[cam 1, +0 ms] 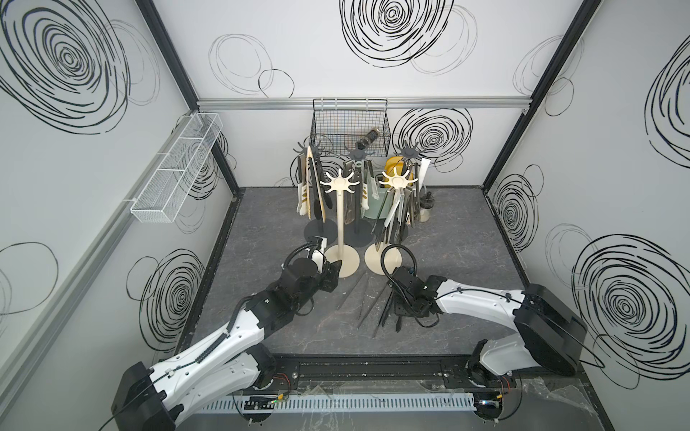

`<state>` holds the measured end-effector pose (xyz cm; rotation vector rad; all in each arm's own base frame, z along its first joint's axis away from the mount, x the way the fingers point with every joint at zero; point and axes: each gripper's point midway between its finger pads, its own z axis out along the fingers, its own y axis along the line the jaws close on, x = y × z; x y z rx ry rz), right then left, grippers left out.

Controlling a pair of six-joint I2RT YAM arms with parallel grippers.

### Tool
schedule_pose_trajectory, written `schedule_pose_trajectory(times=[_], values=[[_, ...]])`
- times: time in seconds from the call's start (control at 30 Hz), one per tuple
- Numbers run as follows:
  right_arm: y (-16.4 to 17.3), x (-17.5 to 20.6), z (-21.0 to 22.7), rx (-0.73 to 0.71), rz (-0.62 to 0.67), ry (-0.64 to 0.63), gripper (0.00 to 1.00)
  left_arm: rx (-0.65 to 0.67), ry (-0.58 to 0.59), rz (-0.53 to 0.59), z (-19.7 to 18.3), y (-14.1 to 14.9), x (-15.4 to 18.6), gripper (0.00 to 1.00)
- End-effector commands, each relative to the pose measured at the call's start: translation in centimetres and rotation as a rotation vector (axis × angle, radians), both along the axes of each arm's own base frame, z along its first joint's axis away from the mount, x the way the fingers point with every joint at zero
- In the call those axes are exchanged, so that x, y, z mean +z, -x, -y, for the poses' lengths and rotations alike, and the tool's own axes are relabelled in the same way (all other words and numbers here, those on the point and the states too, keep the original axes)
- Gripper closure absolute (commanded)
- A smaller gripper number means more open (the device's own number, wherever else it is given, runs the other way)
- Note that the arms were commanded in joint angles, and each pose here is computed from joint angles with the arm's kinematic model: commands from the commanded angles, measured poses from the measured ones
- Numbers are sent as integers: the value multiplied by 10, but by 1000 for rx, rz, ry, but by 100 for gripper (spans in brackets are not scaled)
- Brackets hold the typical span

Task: Hang food tongs on kitchen utensil racks
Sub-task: Pick up the food tongs from the center of the board.

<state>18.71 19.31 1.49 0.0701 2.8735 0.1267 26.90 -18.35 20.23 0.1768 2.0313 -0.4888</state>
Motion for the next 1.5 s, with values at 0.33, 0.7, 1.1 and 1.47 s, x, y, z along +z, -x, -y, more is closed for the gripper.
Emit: schedule_pose_trajectory(times=[0.33, 0.7, 1.1, 1.47], values=[[6, -7, 47, -97, -9, 115, 85, 11, 43, 15, 0, -5, 5, 40], [-6, 32, 88, -229, 156, 82, 100, -2, 46, 3, 3, -5, 2, 41], [-31, 153, 101, -177, 609, -137, 100, -29, 63, 10, 5, -4, 0, 42], [-25, 279, 65, 258, 1018, -275, 100, -68, 55, 41, 7, -3, 0, 41]])
